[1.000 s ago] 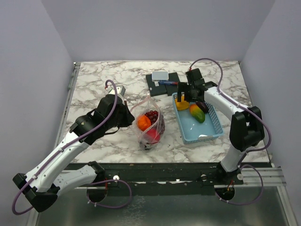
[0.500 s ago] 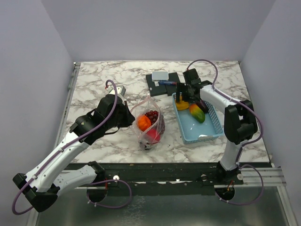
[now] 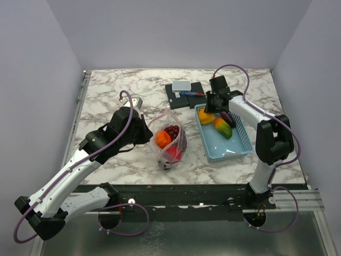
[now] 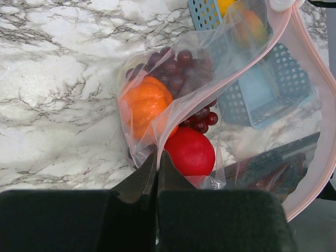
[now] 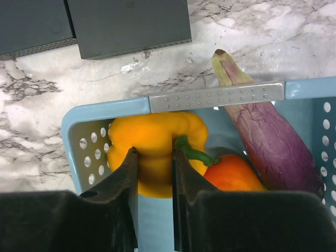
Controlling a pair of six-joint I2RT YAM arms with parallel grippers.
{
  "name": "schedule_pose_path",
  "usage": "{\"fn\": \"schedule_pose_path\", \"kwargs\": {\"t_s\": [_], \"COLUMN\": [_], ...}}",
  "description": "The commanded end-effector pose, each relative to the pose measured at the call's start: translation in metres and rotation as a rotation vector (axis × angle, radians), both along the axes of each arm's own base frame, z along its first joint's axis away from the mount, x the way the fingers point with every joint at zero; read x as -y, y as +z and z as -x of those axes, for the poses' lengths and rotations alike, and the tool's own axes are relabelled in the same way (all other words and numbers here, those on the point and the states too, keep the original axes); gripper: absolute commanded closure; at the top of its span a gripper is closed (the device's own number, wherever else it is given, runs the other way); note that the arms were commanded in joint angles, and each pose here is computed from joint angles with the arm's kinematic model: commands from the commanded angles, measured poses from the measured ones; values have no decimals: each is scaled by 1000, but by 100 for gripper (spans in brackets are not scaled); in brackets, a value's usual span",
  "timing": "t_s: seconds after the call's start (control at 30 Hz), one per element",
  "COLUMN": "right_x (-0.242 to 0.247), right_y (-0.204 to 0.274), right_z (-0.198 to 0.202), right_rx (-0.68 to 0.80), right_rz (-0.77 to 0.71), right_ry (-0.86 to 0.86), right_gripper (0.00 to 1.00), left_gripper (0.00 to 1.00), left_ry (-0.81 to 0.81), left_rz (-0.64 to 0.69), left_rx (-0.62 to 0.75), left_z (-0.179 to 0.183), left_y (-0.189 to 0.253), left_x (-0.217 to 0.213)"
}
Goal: Place the food in the zip-top bag and seal the zipper
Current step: Pick up the fake vegetable from the bin, then place the fake vegetable in the zipper food storage bag.
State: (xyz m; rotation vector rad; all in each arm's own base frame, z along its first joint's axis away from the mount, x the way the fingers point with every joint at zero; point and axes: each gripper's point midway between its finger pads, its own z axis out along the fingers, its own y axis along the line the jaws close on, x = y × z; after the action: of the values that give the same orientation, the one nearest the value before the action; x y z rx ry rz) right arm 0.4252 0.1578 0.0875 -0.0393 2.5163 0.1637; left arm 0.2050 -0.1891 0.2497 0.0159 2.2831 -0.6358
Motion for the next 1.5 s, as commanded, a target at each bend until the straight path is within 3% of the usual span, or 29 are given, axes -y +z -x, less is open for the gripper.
{"fn": "schedule_pose_path", "kwargs": {"t_s": [0.0,0.07,0.13,0.8,1.1,1.47], "right_x": [9,11,11,23,26,1], "right_y": [-15,-13,-8,61,115,209], "right_z": [15,17,19,43,62,90], "right_rx": [-50,-46,-39,79,174,349], "right_rz": [47,46,43,-3,-56,-246], "right_ry": [8,6,5,-25,-16,122], "right_gripper": [87,97,99,99,99,99], "left_gripper": [100,100,100,100,100,100], "left_ry": [-10,-10,-10,-14,-19,-22], "left_rz": [26,29,30,36,36,35], "left_rx": [14,16,15,19,23,25], "left_z": [1,1,2,1,-2,-3], "left_y": [12,13,13,14,14,14], "left_x": [3,3,3,5,7,8]}}
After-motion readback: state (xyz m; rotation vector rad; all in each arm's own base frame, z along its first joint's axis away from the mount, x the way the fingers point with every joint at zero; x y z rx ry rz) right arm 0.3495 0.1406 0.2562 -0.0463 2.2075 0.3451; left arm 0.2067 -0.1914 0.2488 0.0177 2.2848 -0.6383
